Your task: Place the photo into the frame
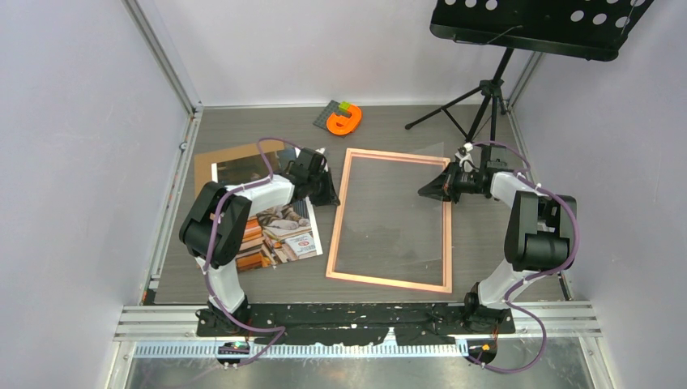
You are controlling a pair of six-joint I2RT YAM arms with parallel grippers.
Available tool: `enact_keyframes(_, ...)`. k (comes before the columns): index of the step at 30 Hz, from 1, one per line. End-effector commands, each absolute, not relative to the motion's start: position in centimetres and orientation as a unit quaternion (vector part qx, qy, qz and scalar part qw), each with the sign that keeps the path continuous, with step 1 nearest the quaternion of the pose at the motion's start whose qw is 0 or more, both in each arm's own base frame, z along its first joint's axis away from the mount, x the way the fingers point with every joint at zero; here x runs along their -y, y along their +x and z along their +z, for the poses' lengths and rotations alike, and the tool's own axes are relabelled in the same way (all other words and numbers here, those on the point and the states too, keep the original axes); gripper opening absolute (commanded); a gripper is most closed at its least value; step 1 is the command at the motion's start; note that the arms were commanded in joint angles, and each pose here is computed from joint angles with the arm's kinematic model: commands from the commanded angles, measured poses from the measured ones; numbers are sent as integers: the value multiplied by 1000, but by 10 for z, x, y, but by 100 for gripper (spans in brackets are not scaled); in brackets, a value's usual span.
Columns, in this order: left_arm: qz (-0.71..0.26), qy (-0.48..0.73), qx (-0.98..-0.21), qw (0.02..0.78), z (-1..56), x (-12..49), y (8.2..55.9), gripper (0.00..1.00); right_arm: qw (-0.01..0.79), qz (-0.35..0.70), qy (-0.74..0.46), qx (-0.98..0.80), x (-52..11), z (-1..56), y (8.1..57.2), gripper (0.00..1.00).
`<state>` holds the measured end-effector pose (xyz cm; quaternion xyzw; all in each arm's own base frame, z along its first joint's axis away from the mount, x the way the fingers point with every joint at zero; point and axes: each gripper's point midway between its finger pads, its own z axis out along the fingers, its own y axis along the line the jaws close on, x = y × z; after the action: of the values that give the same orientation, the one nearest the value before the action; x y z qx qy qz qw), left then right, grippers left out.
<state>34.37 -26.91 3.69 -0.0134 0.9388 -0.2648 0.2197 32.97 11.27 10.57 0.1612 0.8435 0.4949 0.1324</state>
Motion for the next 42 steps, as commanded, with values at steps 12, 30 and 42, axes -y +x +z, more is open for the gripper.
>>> enact_keyframes(12, -239, 6, -953, 184, 13, 269, 320, 0, 138, 519, 117, -835, -124, 128, 328, 6)
enact_keyframes(30, -238, 7, -953, 186, 14, 268, 321, 0, 136, 522, 101, -836, -128, 131, 325, 6)
enact_keyframes(42, -238, 9, -953, 187, 14, 269, 321, 0, 132, 523, 80, -838, -134, 133, 321, 6)
